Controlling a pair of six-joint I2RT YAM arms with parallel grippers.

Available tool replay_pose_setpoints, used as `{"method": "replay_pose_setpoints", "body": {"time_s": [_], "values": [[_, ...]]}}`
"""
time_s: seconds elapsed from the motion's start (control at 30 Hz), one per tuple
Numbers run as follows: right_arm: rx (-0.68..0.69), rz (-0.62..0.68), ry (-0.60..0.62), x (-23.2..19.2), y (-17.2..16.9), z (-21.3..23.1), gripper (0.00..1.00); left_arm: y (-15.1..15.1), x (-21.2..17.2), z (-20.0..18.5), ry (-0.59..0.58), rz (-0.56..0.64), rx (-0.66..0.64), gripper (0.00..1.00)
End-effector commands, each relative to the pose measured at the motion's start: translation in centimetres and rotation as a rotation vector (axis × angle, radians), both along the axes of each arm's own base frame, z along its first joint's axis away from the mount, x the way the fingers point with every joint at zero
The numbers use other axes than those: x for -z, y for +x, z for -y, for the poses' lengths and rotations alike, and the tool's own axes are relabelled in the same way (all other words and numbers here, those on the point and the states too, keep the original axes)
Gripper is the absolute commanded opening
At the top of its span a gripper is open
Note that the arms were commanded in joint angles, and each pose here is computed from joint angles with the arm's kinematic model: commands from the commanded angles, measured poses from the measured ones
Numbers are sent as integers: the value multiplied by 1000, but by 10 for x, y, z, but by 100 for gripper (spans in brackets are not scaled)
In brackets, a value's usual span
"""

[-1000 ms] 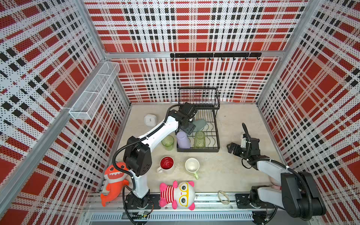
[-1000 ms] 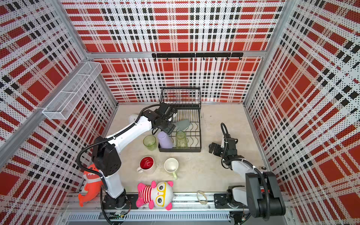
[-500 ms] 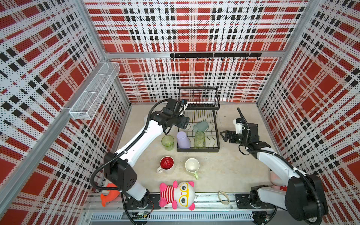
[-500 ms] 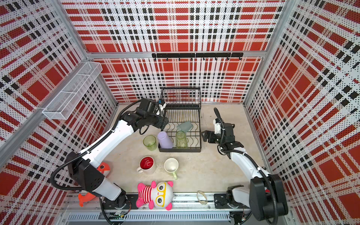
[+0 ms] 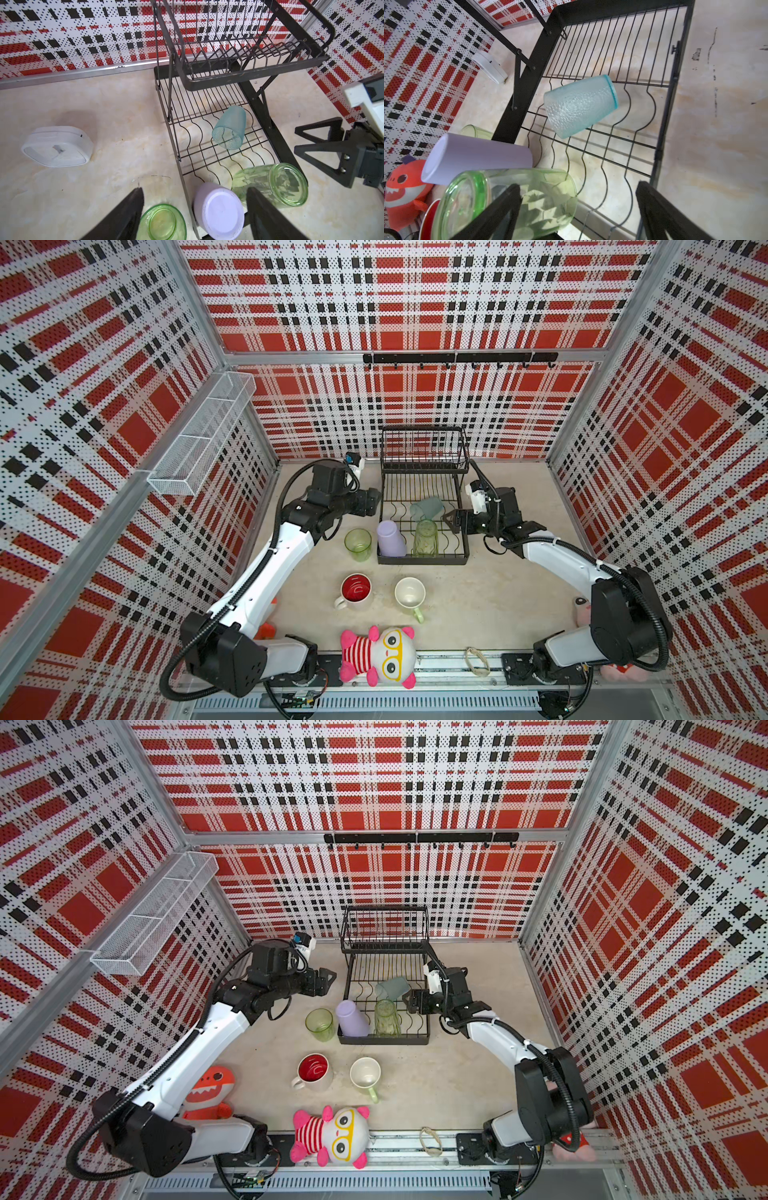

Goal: Load the cups into the dish rack

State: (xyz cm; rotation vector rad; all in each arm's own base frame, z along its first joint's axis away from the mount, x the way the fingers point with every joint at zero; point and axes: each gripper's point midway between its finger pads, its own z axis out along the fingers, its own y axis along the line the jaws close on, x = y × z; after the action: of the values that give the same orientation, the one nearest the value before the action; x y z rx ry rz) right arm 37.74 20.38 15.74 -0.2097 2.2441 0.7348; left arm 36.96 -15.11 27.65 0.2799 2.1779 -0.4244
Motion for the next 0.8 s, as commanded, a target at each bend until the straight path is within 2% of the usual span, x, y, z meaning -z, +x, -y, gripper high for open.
{"method": "replay_pose_setpoints", "body": {"time_s": [0.0, 0.17, 0.3, 0.4, 0.77], "values": [[46, 43, 54, -6, 16, -10, 90, 1, -22, -10, -107, 65, -28, 81], [-2, 37, 30, 5, 23, -30, 89, 1, -15, -34, -149, 50, -69, 81], [-40, 51, -49, 16, 26, -41, 90, -1, -8, -41, -156, 38, -77, 81], [-54, 59, -113, 25, 29, -48, 92, -2, -4, -43, -163, 34, -74, 81], [-35, 51, -208, 44, 45, -52, 91, -2, 2, -37, -204, 25, -46, 80]]}}
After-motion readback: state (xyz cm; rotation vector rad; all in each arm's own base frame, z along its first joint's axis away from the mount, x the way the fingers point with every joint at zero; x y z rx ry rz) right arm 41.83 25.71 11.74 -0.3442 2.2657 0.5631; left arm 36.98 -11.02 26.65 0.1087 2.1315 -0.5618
